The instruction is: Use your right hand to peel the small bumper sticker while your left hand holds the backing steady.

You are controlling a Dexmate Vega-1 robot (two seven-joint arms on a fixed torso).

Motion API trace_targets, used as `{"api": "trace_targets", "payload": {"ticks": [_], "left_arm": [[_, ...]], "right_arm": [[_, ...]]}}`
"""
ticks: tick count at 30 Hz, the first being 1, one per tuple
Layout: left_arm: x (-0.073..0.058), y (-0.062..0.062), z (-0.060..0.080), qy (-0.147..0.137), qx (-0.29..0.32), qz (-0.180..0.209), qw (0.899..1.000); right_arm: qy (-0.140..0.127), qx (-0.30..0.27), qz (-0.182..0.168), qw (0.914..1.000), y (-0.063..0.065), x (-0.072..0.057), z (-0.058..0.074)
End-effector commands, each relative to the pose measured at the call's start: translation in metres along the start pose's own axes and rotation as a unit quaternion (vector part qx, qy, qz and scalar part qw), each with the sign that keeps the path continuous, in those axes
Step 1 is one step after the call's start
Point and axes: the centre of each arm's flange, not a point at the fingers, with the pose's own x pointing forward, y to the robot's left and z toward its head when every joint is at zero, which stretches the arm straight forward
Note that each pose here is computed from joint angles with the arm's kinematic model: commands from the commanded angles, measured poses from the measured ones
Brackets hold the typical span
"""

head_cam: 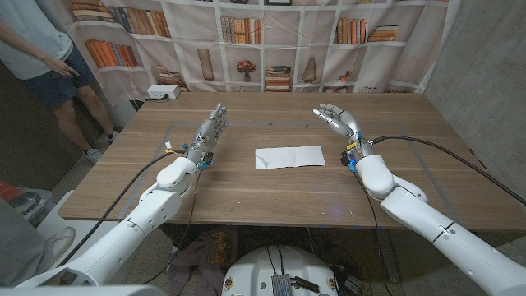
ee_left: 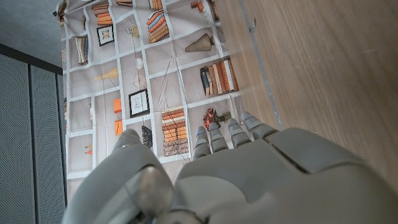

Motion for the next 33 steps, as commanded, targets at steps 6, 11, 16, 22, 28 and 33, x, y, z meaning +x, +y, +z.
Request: {"api": "trace_targets", "payload": {"ticks": [6, 11, 16, 22, 28, 33], "left_arm": [[-0.001, 0.009, -0.002, 0.0, -0.012, -0.007, 1.0], [-0.001, 0.012, 0.002, -0.004, -0.011, -0.008, 1.0], [-0.002, 0.017, 0.007, -0.007, -0.003, -0.007, 1.0], [-0.004, 0.018, 0.008, 0.0, -0.002, -0.006, 1.0], [-0.001, 0.02, 0.01, 0.003, 0.002, -0.009, 1.0], [0.001, 0.021, 0.012, 0.003, 0.005, -0.014, 1.0]], "right_arm": [[-0.016, -0.059, 0.019, 0.998, 0.023, -0.007, 0.026], [-0.026, -0.076, 0.032, 0.9963, 0.029, -0.006, 0.03], [-0.033, -0.083, 0.042, 0.9951, 0.035, -0.005, 0.033], [-0.037, -0.103, 0.053, 0.9926, 0.04, -0.005, 0.034], [-0.042, -0.13, 0.068, 0.9884, 0.045, -0.002, 0.036], [-0.047, -0.144, 0.074, 0.9857, 0.049, -0.001, 0.039]]}}
